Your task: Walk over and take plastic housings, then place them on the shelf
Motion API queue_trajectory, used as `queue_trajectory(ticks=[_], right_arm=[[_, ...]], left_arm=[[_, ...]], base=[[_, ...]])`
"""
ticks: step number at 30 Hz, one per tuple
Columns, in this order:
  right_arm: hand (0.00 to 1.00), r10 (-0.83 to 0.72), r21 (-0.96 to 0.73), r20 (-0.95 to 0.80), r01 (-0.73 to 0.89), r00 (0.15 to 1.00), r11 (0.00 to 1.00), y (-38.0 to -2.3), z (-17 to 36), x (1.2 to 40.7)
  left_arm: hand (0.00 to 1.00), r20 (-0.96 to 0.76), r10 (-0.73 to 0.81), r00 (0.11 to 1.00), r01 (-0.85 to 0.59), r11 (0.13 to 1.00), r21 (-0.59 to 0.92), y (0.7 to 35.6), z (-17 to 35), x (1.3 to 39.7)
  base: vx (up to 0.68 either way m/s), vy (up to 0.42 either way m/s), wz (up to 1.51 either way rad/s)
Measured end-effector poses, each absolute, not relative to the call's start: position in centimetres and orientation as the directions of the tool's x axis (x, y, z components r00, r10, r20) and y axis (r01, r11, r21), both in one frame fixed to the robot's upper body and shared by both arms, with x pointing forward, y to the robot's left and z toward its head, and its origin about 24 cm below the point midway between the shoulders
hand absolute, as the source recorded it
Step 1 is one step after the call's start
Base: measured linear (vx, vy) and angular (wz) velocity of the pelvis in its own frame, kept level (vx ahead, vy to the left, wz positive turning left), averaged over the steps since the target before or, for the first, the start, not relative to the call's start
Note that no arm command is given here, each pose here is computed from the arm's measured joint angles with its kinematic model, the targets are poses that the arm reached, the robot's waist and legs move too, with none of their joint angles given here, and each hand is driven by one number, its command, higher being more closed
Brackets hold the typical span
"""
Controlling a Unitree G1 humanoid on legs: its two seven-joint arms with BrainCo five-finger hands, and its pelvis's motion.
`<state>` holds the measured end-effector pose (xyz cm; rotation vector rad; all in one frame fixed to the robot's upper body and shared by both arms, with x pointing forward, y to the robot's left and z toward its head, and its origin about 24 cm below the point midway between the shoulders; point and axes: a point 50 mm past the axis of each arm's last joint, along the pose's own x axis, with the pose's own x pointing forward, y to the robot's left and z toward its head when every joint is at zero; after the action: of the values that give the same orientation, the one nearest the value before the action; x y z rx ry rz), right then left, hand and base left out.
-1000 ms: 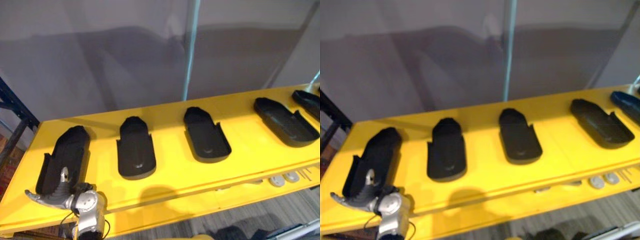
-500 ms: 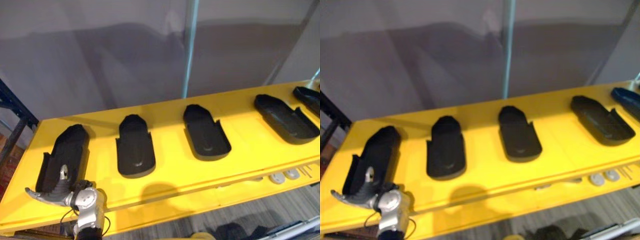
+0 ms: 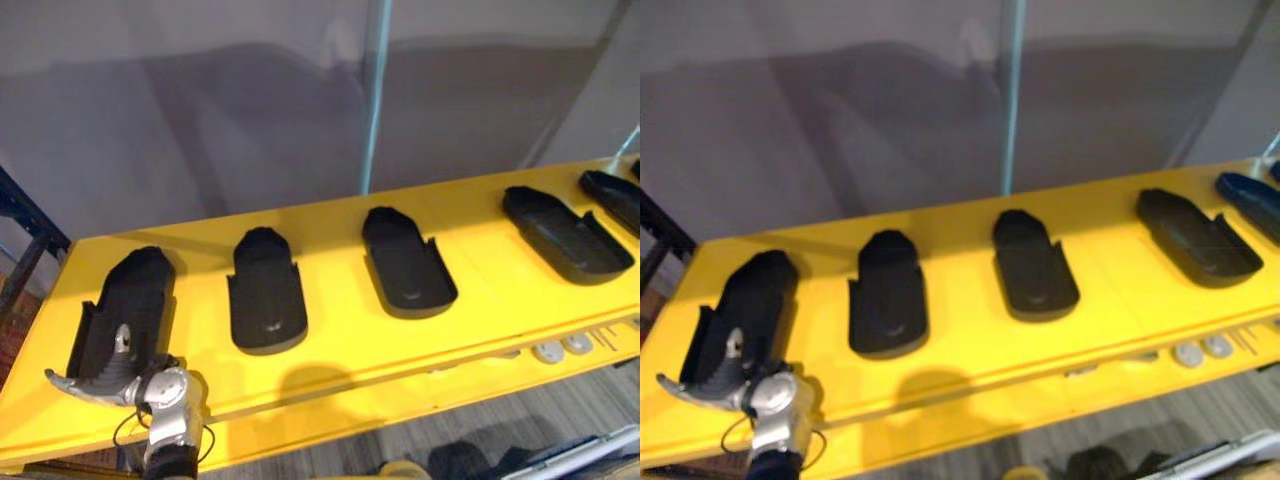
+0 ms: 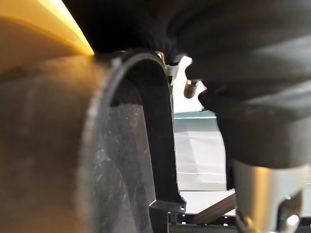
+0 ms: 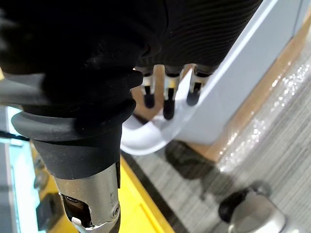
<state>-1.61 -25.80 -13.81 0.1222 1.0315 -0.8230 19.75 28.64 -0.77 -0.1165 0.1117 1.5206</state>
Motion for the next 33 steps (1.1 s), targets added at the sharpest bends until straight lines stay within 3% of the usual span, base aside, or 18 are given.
queue_trajectory(ticks=[14,23,28,33], right_arm=[[0.0,-0.546,-0.288,-0.799,0.637,0.252,0.715,-25.8,-13.8,-1.7],[0.0,-0.51,-0.242,-0.813,0.634,0.281,0.735,-25.1,-14.0,-1.3],[0.0,-0.477,-0.161,-0.801,0.637,0.363,0.754,-24.6,-14.2,1.9],[0.0,-0.459,-0.115,-0.778,0.62,0.429,0.776,-24.5,-14.2,5.3]], left_arm=[[0.0,-0.129,0.991,0.043,-0.999,0.043,-0.005,29.4,-0.4,20.3],[0.0,-0.15,0.987,0.059,-0.978,0.027,-0.206,28.6,0.0,18.5],[0.0,-0.151,0.976,0.157,-0.946,0.104,-0.309,27.1,1.0,17.2],[0.0,-0.154,0.979,0.134,-0.943,0.079,-0.322,28.1,1.1,16.1]], base=[[-0.01,-0.004,-0.02],[0.0,0.003,0.11],[0.05,0.008,0.31],[0.04,-0.012,0.23]])
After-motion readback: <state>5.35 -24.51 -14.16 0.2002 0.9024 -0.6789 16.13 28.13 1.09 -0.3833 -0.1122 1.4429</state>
